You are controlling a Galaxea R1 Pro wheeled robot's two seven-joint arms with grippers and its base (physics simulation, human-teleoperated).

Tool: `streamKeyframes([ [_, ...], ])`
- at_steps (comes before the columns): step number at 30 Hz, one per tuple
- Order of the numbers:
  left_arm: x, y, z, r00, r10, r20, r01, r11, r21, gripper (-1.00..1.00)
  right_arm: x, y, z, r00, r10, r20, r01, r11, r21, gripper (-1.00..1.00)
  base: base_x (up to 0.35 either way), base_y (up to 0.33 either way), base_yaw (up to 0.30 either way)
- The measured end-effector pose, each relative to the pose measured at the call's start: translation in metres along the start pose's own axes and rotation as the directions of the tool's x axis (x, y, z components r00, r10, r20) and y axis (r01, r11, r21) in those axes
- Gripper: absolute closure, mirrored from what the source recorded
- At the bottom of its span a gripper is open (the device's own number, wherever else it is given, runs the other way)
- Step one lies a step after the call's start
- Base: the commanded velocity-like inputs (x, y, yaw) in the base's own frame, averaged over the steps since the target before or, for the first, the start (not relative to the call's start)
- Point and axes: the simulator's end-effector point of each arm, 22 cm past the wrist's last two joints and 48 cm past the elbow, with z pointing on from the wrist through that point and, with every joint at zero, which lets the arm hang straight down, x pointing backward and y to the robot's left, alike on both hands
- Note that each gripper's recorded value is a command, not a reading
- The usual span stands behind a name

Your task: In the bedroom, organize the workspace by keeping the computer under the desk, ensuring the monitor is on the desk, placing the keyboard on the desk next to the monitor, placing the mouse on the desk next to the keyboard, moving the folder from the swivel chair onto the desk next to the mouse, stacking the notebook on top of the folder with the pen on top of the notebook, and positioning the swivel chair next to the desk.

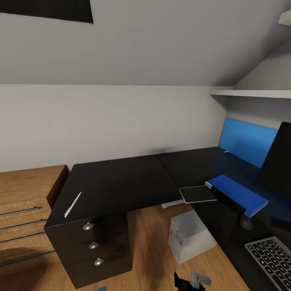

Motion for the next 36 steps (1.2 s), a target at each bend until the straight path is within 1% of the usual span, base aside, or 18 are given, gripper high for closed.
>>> streamKeyframes([
  [4, 0.0, 0.0, 0.0, 1.0, 0.0, 0.0, 0.0, 1.0, 0.001, -1.0, 0.002, -0.001, -0.001, 1.0, -0.002, -0.004, 0.002, 1.0, 0.002, -1.0, -0.041, 0.035, -0.141],
  [14, 0.003, -0.008, -0.002, 1.0, -0.001, -0.005, 0.002, 1.0, 0.012, -1.0, 0.004, -0.001, -0.001, 1.0, -0.004, -0.007, 0.004, 1.0, 0.003, -1.0, -0.092, 0.068, -0.268],
  [17, 0.003, -0.009, -0.002, 1.0, -0.002, -0.006, 0.002, 1.0, 0.012, -1.0, 0.004, -0.001, -0.001, 1.0, -0.004, -0.008, 0.004, 1.0, 0.002, -1.0, -0.007, 0.005, -0.121],
  [21, 0.003, -0.009, -0.002, 1.0, -0.001, -0.005, 0.001, 1.0, 0.012, -1.0, 0.006, 0.002, -0.001, 1.0, -0.003, -0.011, 0.003, 1.0, -0.001, -1.0, -0.001, 0.001, -0.02],
  [23, 0.003, -0.009, -0.002, 1.0, -0.001, -0.004, 0.001, 1.0, 0.011, -1.0, 0.008, 0.003, -0.002, 1.0, -0.027, -0.017, 0.027, 1.0, -0.011, -1.0, 0.0, 0.0, -0.001],
  [30, -0.003, -0.007, -0.011, 1.0, -0.003, -0.003, 0.003, 1.0, 0.01, -1.0, 0.005, 0.004, -0.01, 0.999, -0.041, -0.028, 0.041, 0.999, -0.011, -1.0, 0.0, 0.0, 0.004],
  [34, -0.007, -0.006, -0.017, 1.0, -0.011, -0.004, 0.011, 1.0, 0.009, -1.0, 0.004, 0.016, -0.016, 0.999, -0.037, -0.034, 0.036, 0.999, -0.019, -1.0, 0.0, 0.0, 0.201],
  [36, -0.009, -0.006, -0.02, 1.0, -0.01, -0.005, 0.01, 1.0, 0.007, -1.0, 0.002, 0.017, -0.018, 0.999, -0.036, -0.035, 0.036, 0.999, -0.019, -1.0, 0.0, 0.0, 0.271],
])
